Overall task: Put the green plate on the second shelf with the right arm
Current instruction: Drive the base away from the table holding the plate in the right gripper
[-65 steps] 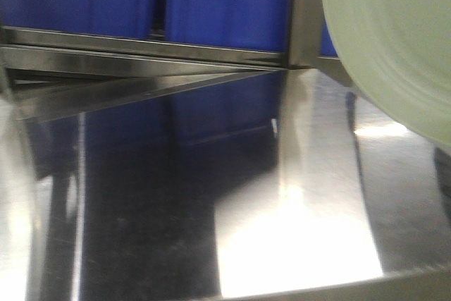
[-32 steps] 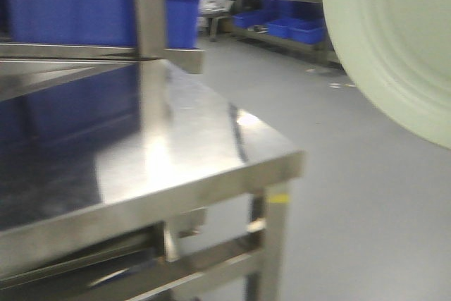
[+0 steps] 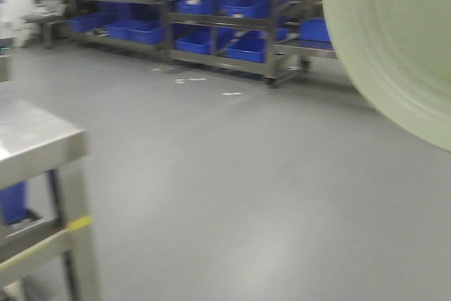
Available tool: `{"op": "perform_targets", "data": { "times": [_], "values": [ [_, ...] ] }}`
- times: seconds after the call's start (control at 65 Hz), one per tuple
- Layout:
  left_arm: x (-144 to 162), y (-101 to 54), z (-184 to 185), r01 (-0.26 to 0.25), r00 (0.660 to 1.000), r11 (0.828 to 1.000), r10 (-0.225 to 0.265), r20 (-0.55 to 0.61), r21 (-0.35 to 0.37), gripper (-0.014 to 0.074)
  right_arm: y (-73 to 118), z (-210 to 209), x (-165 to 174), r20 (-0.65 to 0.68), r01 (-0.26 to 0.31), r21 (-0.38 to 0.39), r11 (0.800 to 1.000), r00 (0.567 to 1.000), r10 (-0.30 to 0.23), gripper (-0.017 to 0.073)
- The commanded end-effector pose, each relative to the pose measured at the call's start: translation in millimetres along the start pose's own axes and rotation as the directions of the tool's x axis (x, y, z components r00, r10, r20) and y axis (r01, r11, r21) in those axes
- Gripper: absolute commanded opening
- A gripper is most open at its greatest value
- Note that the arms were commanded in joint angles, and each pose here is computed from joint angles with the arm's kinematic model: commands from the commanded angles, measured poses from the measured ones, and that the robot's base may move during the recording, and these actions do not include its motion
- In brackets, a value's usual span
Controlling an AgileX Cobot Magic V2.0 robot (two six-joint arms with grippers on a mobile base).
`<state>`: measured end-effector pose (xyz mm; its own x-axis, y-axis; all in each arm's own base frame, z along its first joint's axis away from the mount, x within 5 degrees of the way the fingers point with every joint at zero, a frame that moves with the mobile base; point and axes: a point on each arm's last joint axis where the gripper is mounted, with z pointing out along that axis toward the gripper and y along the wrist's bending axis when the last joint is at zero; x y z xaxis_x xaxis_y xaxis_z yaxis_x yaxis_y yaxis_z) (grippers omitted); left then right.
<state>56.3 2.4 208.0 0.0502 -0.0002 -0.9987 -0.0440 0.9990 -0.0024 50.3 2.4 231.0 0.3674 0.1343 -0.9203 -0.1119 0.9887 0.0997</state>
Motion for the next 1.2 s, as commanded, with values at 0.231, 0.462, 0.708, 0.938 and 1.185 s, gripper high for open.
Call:
{"op": "perform_targets", "data": {
  "times": [0.231,0.462,0.708,0.938,1.185],
  "values": [
    [4.0,0.4,-0.7,0.005,0.997,1.0,-0.005,0.073,-0.005,0.013,0.4,-0.7,-19.0,0.145,-0.002,0.005,1.0,0.989,0.001,0.0054],
    [4.0,0.4,-0.7,0.005,0.997,1.0,-0.005,0.073,-0.005,0.013,0.4,-0.7,-19.0,0.145,-0.002,0.005,1.0,0.989,0.001,0.0054],
    [4.0,0.4,-0.7,0.005,0.997,1.0,-0.005,0.073,-0.005,0.013,0.4,-0.7,-19.0,0.145,-0.002,0.005,1.0,0.989,0.001,0.0054],
    [4.0,0.4,-0.7,0.005,0.997,1.0,-0.005,0.073,-0.005,0.013,0.4,-0.7,-19.0,0.145,-0.002,0.005,1.0,0.989,0.001,0.0054],
    [4.0,0.4,-0.7,0.005,0.997,1.0,-0.005,0.073,-0.005,0.013,0.4,-0.7,-19.0,0.145,-0.002,0.005,1.0,0.989,0.001,0.0054]
  ]
}}
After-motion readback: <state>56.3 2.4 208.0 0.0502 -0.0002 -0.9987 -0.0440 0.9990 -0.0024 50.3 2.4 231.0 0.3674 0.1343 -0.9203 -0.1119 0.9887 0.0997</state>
